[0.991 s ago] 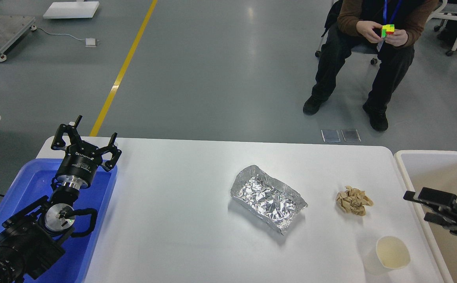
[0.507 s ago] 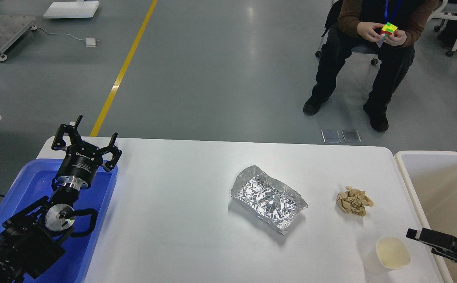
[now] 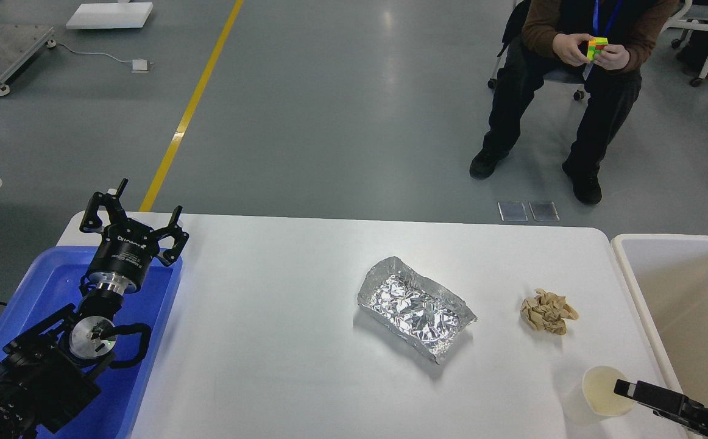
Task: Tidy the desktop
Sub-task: 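Close the right gripper around the white paper cup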
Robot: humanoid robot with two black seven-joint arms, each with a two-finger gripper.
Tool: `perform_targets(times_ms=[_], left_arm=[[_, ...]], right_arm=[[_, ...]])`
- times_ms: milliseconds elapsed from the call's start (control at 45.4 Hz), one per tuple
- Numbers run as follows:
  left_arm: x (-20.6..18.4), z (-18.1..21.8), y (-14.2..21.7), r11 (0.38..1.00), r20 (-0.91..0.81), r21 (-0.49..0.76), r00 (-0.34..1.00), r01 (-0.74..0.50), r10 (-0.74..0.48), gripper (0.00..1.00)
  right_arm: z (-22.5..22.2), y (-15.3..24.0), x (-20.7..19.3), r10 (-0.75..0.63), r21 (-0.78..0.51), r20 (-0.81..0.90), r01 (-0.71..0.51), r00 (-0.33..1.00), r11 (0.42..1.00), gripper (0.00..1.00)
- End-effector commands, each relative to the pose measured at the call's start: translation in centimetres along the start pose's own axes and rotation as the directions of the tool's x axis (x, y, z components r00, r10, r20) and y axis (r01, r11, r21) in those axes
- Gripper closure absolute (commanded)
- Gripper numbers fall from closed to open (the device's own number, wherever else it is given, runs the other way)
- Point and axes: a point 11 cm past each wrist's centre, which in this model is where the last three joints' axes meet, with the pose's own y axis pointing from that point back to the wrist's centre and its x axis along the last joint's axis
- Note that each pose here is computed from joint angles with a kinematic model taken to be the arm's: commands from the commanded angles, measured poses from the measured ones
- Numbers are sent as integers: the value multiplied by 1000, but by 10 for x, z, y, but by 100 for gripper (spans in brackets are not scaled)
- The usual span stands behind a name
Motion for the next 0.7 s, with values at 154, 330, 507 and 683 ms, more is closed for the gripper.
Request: perform_targets(times_ms=[154,330,507,683], left_arm=[[0,0,0,1000,1,0,1000,-1,1,0],[0,0,0,1000,0,0,1000,0,0,0],[0,0,0,1000,0,0,1000,0,0,0],[0,0,0,1000,0,0,1000,0,0,0]], right_arm=[[13,-20,-14,16,-11,22,-16,1000,1000,0],[16,-25,-19,3,-9,20,-3,1000,1000,4],[12,-31,-22,-6,10,-15,6,1000,1000,20],[15,-34,-19,-7,0,-39,7,999,1000,46]])
